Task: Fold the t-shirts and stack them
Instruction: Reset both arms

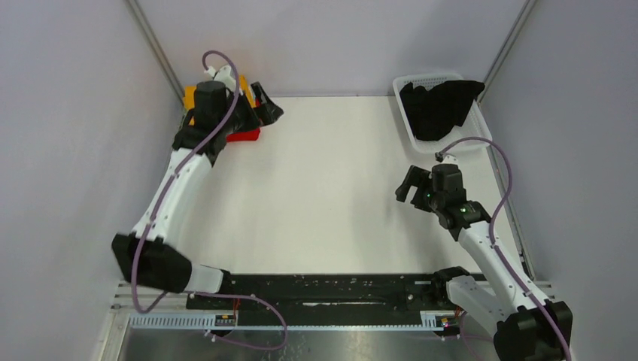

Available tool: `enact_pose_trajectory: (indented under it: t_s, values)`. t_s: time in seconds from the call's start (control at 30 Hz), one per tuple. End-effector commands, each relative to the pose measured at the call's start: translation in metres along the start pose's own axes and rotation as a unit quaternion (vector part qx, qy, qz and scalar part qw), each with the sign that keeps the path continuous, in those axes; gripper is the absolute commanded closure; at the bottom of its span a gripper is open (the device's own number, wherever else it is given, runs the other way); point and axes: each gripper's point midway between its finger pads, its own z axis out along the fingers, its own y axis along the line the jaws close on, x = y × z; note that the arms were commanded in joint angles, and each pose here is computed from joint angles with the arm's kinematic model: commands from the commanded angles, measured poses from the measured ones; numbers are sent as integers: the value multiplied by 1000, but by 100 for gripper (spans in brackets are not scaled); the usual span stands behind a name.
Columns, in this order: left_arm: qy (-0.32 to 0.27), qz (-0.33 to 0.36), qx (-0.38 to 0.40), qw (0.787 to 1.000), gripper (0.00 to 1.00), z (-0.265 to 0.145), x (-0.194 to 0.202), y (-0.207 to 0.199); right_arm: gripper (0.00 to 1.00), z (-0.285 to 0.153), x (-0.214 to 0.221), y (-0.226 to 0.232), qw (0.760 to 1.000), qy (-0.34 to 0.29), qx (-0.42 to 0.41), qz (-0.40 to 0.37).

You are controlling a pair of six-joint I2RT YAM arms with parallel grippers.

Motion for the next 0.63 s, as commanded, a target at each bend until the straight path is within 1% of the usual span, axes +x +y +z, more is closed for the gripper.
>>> enact_pose_trajectory:
  t_s: [0.0, 0.1, 0.17, 0.23, 0.37, 0.47, 0.6]
  values:
    - [7, -11, -67, 998, 1, -35, 75, 29, 2, -9, -6, -21, 998, -41, 47, 18]
    - [30, 7, -78, 996, 1, -58, 135, 37, 1, -14, -10, -25, 996, -66, 53, 25]
    - [24, -11, -99, 995, 1, -72, 154, 50, 2, -18, -14, -27, 994, -87, 51, 32]
    - [12, -12, -94, 995, 1, -81, 158, 53, 2, -19, -16, -29, 992, -106, 51, 37]
    - [-17, -12, -89, 996, 1, -93, 148, 49, 2, -21, -15, -35, 990, -121, 57, 41]
    - [-19, -12, -89, 996, 1, -94, 148, 50, 2, -24, -15, -37, 989, -129, 57, 43]
    - [-14, -10, -106, 994, 1, -93, 150, 56, 2, -29, -20, -37, 986, -155, 48, 47]
